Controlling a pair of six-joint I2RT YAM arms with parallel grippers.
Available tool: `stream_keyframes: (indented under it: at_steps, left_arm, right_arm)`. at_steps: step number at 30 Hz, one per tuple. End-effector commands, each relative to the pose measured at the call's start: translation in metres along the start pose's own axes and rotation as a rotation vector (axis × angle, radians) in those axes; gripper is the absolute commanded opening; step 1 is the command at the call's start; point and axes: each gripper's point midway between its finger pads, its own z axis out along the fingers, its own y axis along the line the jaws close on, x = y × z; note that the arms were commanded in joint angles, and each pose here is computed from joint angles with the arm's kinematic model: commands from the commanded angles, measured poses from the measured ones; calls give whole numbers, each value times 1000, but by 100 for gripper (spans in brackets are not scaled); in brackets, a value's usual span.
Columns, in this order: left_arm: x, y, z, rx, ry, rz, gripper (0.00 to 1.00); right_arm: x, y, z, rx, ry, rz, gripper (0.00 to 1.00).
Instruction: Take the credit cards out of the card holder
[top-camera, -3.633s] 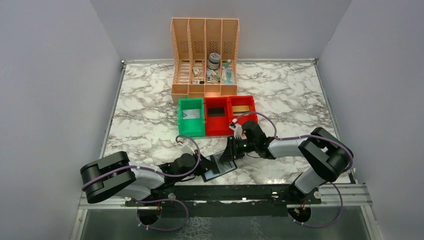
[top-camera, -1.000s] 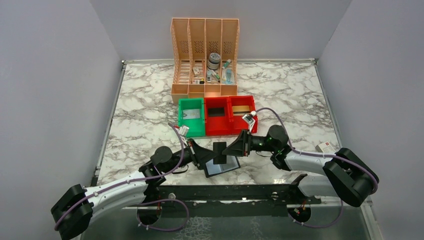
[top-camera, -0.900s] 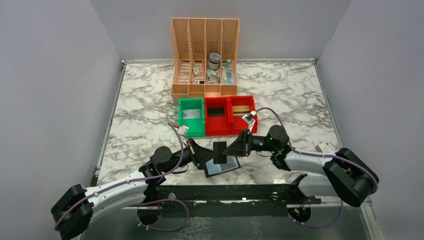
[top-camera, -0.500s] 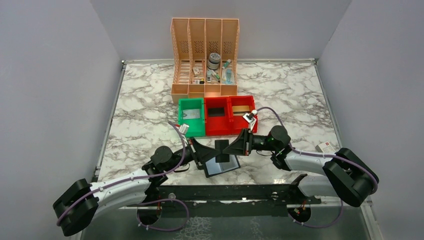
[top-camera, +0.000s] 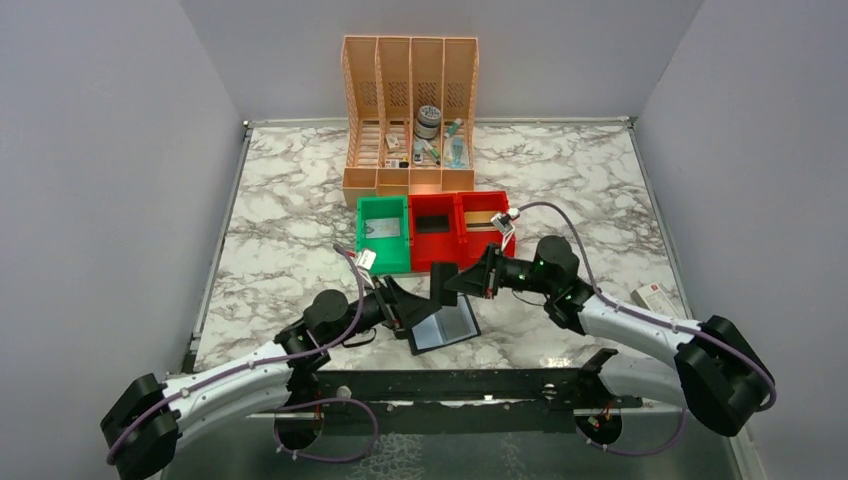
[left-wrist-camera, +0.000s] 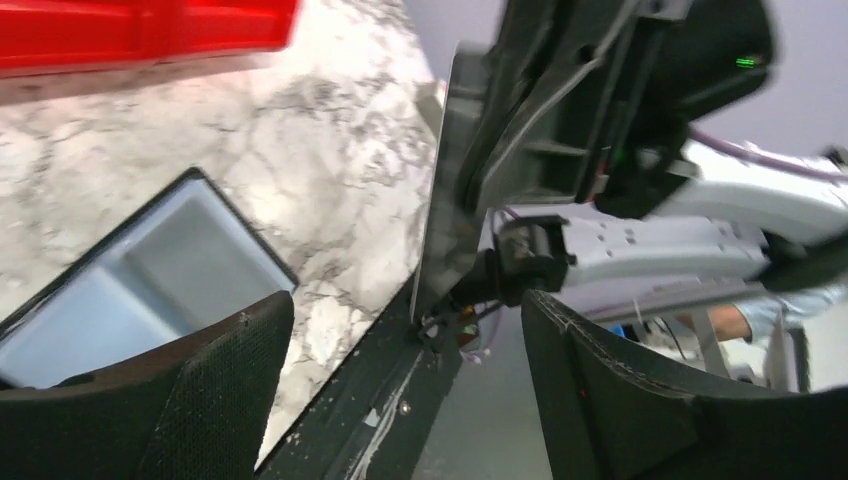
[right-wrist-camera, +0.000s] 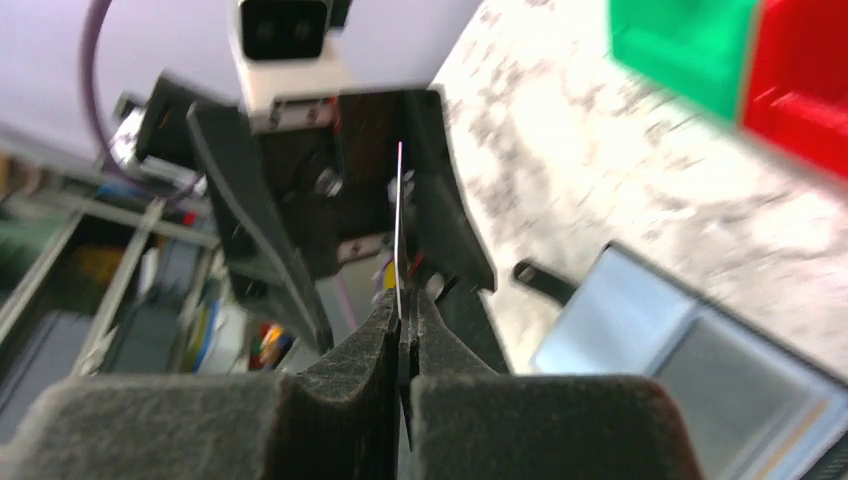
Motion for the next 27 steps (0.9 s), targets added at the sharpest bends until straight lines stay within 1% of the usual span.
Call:
stream_keyframes:
  at_steps: [1, 2, 5, 8, 12, 14, 17, 18, 20, 22, 24, 27]
  left_arm:
    - [-15, 55, -18, -392, -17, 85, 94]
    - [-20, 63, -27, -465, -33, 98, 98]
    - [-30, 80, -52, -613, -82, 105, 99]
    - [-33, 90, -70, -683, -118, 81, 99]
    - [-30, 94, -79, -715, -122, 47, 99]
    - [-26, 98, -80, -725, -108, 46, 99]
    - [-21, 104, -81, -757, -80, 52, 99]
    - [-20, 106, -81, -769, -72, 54, 99]
    - [-21, 105, -79, -780, -56, 66, 99]
    - [-22, 103, -78, -788, -40, 91, 99]
    - [-24, 101, -77, -797, -23, 113, 99]
    - [-22, 103, -78, -812, -6, 122, 99]
  right_arm:
    - [-37, -52, -7, 356, -67, -183, 1]
    - [-46, -59, -10, 417, -87, -217, 1]
    - [-71, -76, -17, 566, -116, -319, 1]
    - [-91, -81, -12, 611, -92, -437, 1]
    - [-124, -86, -5, 651, -167, -591, 1]
    - [-135, -97, 2, 711, -126, -679, 1]
    - [-144, -119, 17, 849, -6, -814, 1]
    - [-148, -121, 22, 893, 0, -869, 1]
    - [-150, -124, 36, 890, 10, -987, 1]
    - [-152, -129, 46, 898, 46, -1065, 1]
    - [-153, -144, 48, 946, 113, -1105, 1]
    - [-147, -164, 49, 984, 250, -1165, 1]
